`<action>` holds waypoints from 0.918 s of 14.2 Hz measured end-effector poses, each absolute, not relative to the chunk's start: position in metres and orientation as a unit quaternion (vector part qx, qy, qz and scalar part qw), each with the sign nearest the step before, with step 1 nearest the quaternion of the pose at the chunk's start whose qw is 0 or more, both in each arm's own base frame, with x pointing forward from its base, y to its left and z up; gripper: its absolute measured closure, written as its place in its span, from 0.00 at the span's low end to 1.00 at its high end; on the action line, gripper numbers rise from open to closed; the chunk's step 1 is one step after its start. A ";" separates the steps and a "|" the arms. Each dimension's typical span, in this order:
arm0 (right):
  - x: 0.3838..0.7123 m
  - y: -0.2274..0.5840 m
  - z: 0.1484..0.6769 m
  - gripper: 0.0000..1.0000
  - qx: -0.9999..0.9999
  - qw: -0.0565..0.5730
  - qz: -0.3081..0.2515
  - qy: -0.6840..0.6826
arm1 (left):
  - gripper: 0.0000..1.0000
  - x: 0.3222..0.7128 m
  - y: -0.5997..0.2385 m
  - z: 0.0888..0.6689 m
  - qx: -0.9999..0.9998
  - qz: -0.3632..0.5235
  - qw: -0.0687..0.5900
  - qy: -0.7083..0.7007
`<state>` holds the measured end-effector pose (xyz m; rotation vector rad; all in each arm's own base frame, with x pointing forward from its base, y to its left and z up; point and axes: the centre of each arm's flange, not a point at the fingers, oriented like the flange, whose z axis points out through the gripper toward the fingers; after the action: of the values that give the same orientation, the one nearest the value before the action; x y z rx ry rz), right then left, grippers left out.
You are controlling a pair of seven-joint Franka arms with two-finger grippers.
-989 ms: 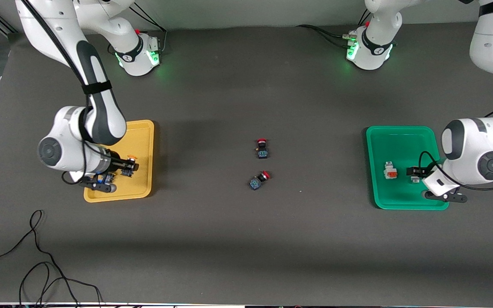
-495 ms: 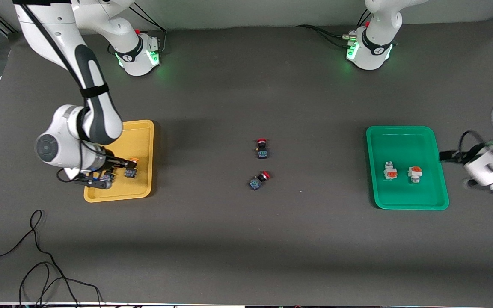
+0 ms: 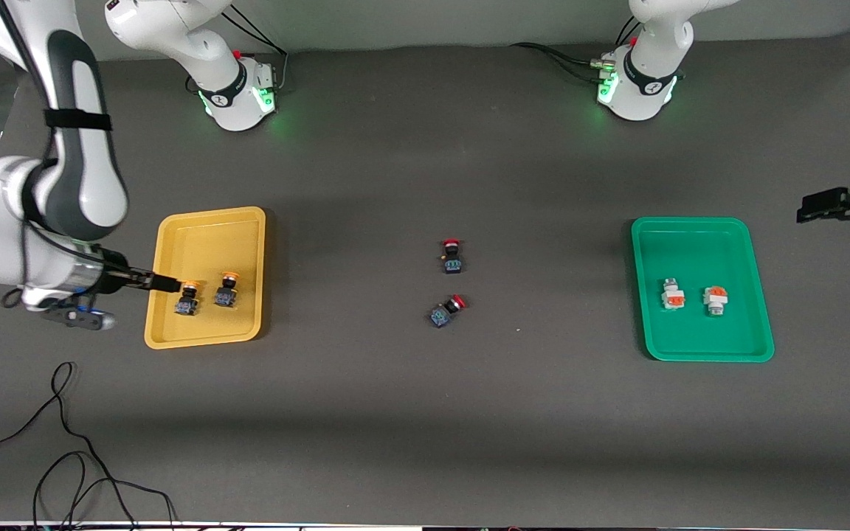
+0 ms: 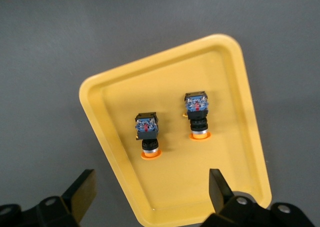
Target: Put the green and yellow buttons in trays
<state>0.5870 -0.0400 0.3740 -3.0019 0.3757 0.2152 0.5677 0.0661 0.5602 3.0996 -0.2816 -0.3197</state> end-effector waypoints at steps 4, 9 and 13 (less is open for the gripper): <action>0.585 -0.037 0.410 0.00 -0.993 0.046 0.053 0.092 | 0.00 0.558 -0.001 0.584 0.991 -0.094 -0.006 -0.094; 0.553 -0.005 0.487 0.00 -0.998 0.031 0.048 0.036 | 0.00 0.541 -0.051 0.597 0.991 -0.086 -0.019 -0.098; 0.530 -0.004 0.563 0.00 -0.999 0.025 0.023 0.020 | 0.00 0.537 -0.043 0.601 0.992 -0.083 -0.018 -0.091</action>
<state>0.5304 -0.0043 0.5630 -3.0897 0.0606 0.0704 0.5374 -0.0431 0.6010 3.1541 -0.2890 -0.2650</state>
